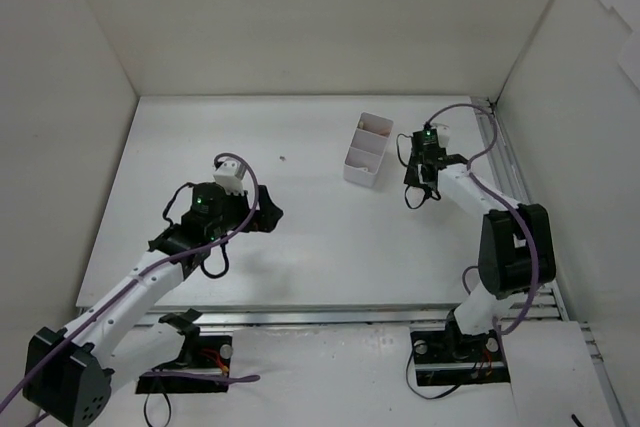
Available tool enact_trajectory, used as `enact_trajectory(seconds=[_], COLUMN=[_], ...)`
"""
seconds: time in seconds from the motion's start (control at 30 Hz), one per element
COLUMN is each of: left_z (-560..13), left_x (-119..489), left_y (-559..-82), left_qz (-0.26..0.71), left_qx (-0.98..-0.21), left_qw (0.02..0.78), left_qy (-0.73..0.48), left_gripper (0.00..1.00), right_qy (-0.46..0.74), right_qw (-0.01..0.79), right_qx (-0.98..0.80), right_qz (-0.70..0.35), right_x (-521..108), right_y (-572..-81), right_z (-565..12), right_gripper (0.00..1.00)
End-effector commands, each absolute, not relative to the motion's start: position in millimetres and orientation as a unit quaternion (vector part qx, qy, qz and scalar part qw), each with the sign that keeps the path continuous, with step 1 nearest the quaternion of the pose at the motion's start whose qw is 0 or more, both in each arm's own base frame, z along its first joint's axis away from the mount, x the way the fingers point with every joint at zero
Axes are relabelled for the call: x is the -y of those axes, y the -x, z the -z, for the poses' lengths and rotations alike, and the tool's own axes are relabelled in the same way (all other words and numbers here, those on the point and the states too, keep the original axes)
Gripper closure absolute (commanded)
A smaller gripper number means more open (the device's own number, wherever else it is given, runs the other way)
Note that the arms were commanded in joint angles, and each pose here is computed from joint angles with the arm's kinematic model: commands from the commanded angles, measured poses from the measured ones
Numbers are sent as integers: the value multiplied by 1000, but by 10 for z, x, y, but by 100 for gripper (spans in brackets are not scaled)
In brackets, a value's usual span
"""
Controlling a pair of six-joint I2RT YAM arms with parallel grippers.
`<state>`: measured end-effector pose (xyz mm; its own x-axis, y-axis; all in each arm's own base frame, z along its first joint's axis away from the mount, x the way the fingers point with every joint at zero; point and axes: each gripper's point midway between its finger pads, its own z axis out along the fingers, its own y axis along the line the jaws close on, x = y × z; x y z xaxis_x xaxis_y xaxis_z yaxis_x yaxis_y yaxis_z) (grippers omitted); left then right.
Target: Sort the stationery into containers
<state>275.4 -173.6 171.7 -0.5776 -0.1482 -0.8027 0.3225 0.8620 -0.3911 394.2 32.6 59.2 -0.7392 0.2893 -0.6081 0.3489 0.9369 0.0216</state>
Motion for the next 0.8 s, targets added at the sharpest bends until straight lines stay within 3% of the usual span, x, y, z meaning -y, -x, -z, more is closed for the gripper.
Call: enact_trajectory(seconds=[0.0,0.1,0.23,0.47,0.77], left_z=[-1892,-1928,-1970,-1980,-1921], left_x=[1869,1890,1837,1710,1616], left_y=[-2842,-2862,-2853,-2734,-2718], left_qz=[282,286,277,262,242], left_qx=[-827,-821,-818,-820,-826], left_qw=[480,487,498,504,505], left_qy=[-78,-83,-81,-72,-63], left_gripper=[0,0,0,0,0], right_qy=[-47,95,317,369,395], right_qw=[395,415,409,415,386], right_qx=[-917,-905,-856,-829,-825], right_qz=[40,9,-14,57,122], right_x=[-614,-1042,-1612,-1789,-1741], right_y=[-4032,-4025,-3988,-4388,-4612], right_z=[-1194,-1368,-1410,-1602,-1374], right_gripper=[81,83,79,79,74])
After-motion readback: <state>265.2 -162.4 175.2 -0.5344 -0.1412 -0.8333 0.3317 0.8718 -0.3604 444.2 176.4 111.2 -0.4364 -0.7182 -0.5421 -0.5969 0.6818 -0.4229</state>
